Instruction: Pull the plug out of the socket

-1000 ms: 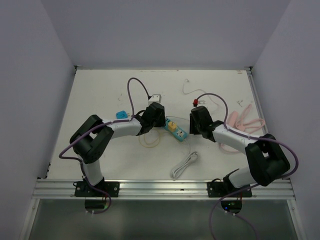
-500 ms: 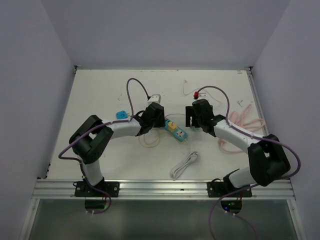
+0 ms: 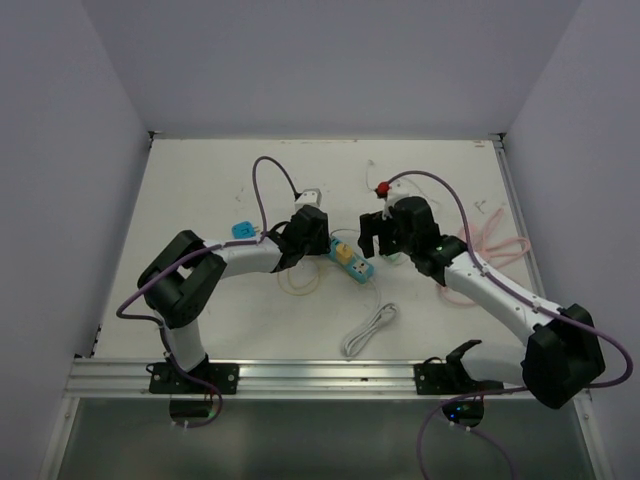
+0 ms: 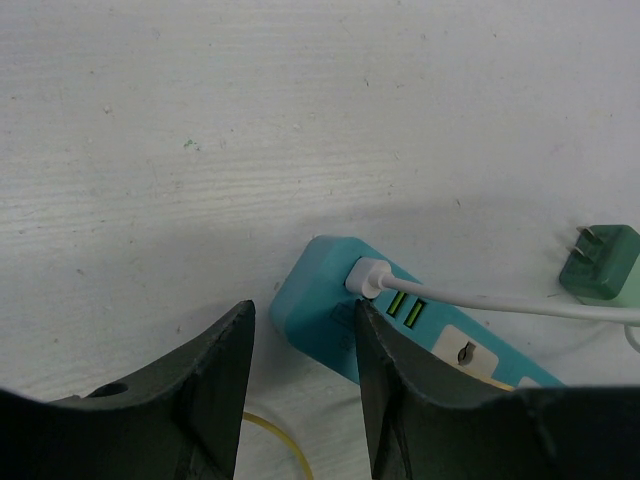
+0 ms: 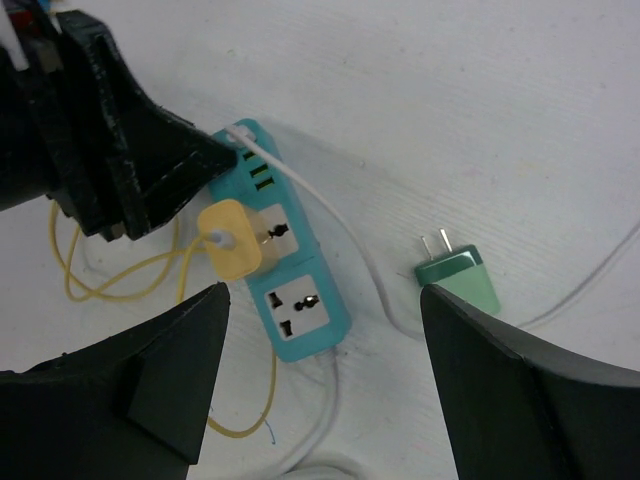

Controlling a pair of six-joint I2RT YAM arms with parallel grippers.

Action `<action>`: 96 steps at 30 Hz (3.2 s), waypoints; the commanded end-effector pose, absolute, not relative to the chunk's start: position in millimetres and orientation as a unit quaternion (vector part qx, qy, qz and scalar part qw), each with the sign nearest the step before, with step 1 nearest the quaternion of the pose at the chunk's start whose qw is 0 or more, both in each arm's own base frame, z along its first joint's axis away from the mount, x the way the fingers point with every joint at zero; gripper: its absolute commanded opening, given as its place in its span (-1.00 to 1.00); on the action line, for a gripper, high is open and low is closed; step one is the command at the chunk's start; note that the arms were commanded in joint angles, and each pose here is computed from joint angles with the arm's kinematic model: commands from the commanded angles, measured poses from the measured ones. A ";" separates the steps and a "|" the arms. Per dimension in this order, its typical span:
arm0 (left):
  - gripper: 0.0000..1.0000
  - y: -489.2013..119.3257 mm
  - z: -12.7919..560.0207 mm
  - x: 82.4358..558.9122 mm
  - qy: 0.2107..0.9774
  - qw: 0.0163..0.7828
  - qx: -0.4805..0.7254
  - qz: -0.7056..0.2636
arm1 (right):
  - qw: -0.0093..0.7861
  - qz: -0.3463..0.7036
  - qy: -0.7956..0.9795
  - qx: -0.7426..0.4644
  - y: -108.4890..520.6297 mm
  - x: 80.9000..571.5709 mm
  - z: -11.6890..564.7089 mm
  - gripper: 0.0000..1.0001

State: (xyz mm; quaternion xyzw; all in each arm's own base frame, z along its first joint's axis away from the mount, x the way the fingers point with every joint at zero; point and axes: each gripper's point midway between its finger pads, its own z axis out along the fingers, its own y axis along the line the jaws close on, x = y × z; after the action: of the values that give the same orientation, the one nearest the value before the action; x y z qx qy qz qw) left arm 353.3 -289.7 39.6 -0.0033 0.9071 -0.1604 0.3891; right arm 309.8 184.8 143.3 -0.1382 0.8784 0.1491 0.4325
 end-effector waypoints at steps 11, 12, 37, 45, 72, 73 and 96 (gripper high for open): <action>-0.05 -263.6 8.2 330.2 0.934 0.339 0.014 -0.108 | 0.419 0.181 0.854 -0.249 254.9 304.6 132.9 0.58; -0.05 -263.5 8.5 330.5 0.934 0.339 0.014 -0.107 | 0.420 0.180 0.853 -0.253 258.1 304.2 134.1 0.57; -0.05 -269.5 8.5 332.4 0.936 0.334 0.017 -0.114 | 0.391 0.135 0.868 -0.276 261.7 320.4 73.4 0.07; -0.05 -269.6 6.7 332.8 0.937 0.331 0.016 -0.111 | 0.408 0.147 0.861 -0.267 267.4 325.3 74.7 -0.64; -0.10 -250.7 -45.3 302.3 0.960 0.275 0.023 -0.047 | 0.500 0.200 0.810 -0.230 274.3 329.3 140.9 -1.00; -0.10 -248.7 -46.6 301.4 0.961 0.273 0.023 -0.041 | 0.502 0.202 0.809 -0.230 274.7 329.3 143.4 -1.00; -0.09 -244.0 -36.0 306.7 0.957 0.289 0.021 -0.026 | 0.437 0.126 0.869 -0.193 212.6 286.7 125.7 -1.00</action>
State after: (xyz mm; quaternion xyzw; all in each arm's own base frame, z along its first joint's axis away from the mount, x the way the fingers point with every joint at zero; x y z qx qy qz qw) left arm 357.4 -303.5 36.1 -0.0227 0.9044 -0.1626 0.3938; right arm 296.5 234.6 127.3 -0.2242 0.8534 0.1547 0.4445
